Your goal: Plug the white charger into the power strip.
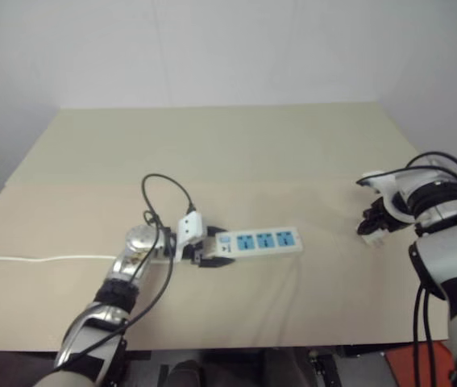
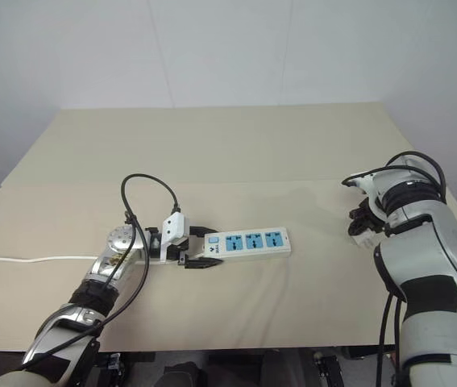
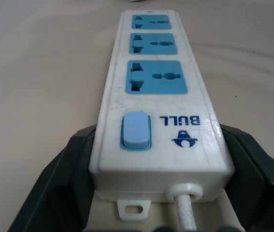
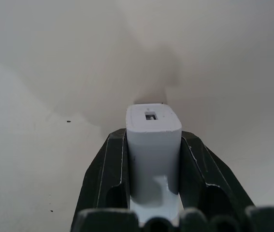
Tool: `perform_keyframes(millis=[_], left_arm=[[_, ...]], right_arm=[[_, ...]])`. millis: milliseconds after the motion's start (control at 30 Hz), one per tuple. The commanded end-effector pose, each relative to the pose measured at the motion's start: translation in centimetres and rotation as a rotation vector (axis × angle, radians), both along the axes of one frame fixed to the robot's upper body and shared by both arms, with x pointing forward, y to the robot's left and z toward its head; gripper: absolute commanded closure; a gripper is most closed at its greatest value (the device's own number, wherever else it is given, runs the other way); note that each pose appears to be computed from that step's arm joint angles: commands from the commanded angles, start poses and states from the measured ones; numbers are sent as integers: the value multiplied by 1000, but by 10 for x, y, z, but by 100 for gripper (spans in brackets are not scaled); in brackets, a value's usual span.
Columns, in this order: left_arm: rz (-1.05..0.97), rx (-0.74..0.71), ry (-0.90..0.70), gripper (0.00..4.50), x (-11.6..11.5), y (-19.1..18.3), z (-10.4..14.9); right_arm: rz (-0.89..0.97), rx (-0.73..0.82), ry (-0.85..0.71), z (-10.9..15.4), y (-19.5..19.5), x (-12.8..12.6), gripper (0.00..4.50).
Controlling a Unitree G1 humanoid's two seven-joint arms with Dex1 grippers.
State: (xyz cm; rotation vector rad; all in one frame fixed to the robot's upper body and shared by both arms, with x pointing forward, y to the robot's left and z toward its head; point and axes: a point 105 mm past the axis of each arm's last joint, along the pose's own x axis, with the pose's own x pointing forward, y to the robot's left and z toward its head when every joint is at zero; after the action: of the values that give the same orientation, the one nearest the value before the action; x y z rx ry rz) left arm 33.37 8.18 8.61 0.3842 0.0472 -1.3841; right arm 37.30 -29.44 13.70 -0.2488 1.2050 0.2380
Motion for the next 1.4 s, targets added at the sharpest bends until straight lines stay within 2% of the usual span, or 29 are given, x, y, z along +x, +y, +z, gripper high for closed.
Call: perform_keyframes(millis=[33,133,233,333,467,700,867,1000,1400], left_arm=[[6,41,7,123,0,6,-4],[5,50,2,123,3,8,-3],[12,46,-1,123,10,9,1],[1,48,1,123,13,10,3],[-11,70,-5,123,17,15,4],[-53,63,33,123,16,21,5],[-89,47,45,123,10,20,6],[-119,58,44,123,5,21,6],[-93,82,37,123,-3,27,-2]], right_arm=[[38,25,-68,18,6,9,342],[142,57,-188,47,20,20,342],[309,201,-448,92,56,27,342],[424,329,-647,118,85,16,342],[568,442,-915,130,123,-5,342],[755,671,-966,87,186,-40,342],[844,826,-984,73,224,-50,342],[894,841,-970,58,244,-45,342],[988,857,-884,17,263,-44,342]])
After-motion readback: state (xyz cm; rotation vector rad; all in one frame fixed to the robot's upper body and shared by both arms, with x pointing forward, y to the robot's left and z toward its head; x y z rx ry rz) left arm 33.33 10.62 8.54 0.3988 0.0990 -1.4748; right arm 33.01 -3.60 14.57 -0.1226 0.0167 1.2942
